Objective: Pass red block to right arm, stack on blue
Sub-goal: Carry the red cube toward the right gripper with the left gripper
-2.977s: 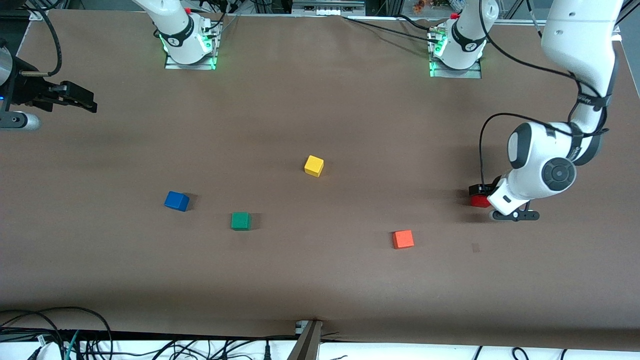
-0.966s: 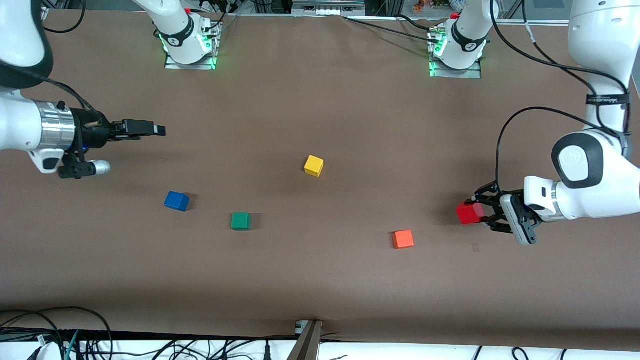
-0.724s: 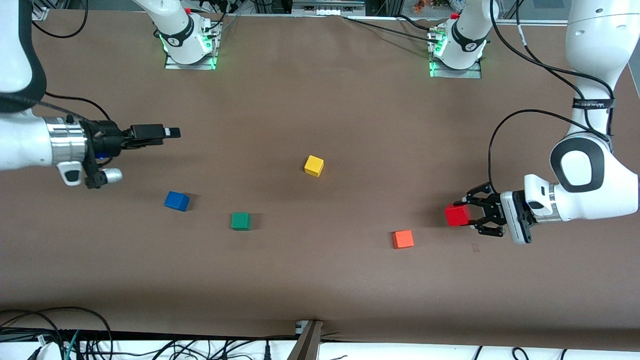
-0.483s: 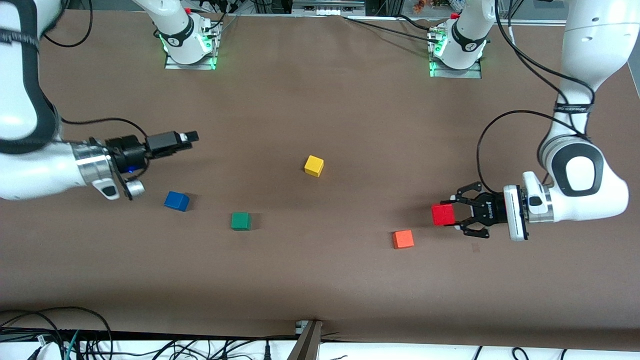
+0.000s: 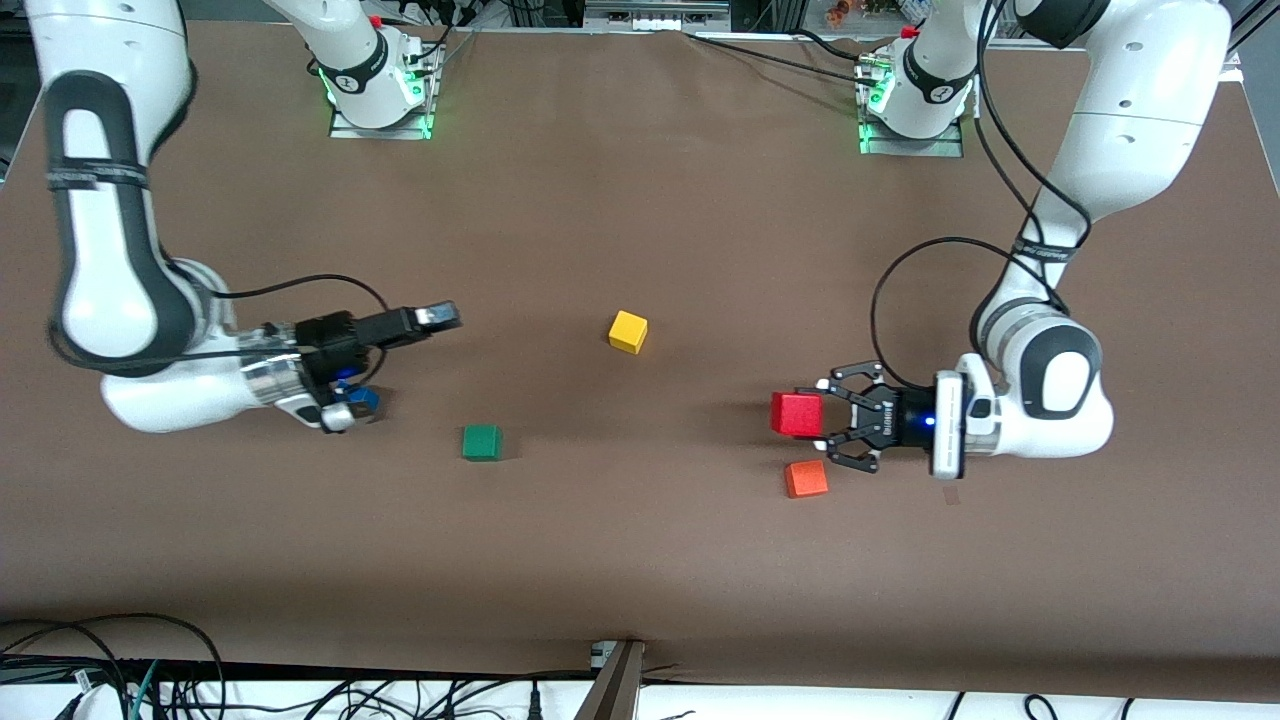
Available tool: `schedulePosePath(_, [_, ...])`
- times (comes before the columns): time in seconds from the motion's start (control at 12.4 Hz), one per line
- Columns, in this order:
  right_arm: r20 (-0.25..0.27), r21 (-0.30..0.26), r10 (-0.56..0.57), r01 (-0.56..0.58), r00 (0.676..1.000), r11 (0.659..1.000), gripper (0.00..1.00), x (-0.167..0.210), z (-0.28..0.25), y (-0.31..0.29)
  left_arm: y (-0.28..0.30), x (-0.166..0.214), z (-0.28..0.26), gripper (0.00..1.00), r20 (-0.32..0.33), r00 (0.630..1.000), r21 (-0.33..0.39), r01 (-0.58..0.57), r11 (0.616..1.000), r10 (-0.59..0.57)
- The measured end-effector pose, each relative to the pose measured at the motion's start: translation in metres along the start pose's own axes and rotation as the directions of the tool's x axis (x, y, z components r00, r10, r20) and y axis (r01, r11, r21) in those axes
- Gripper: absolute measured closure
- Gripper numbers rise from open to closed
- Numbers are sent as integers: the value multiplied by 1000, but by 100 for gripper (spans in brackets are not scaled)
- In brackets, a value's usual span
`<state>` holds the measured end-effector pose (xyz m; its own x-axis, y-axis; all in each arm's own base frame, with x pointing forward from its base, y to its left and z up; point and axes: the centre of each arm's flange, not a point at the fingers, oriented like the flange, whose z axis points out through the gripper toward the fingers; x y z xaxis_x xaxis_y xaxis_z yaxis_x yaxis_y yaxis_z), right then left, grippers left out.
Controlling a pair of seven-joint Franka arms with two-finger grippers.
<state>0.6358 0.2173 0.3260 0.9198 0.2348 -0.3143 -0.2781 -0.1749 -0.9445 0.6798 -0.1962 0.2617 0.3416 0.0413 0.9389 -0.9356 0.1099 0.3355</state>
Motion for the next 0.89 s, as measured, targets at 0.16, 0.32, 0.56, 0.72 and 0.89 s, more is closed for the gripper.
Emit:
schedulePosePath(0.16, [-44, 11, 2, -2, 999, 1000, 0, 6, 36, 1, 6, -15, 52, 44, -84, 996, -76, 24, 997, -30])
schedulePosePath(0.32, [-88, 7, -6, 7, 996, 1000, 0, 8, 60, -6, 14, -17, 102, 44, -161, 987, -119, 1, 993, -20])
schedulePosePath(0.56, [-139, -13, 16, -18, 990, 1000, 0, 7, 73, -23, 27, -11, 154, 44, -219, 976, -154, -16, 988, -18])
schedulePosePath(0.72, [-162, -7, 60, -62, 985, 998, 0, 0, 75, -47, 32, -14, 175, 44, -233, 972, -158, -15, 987, -22])
schedulePosePath(0.89, [-186, -10, 87, -90, 979, 996, 0, -10, 75, -72, 32, -17, 180, 44, -223, 975, -144, -14, 990, -18])
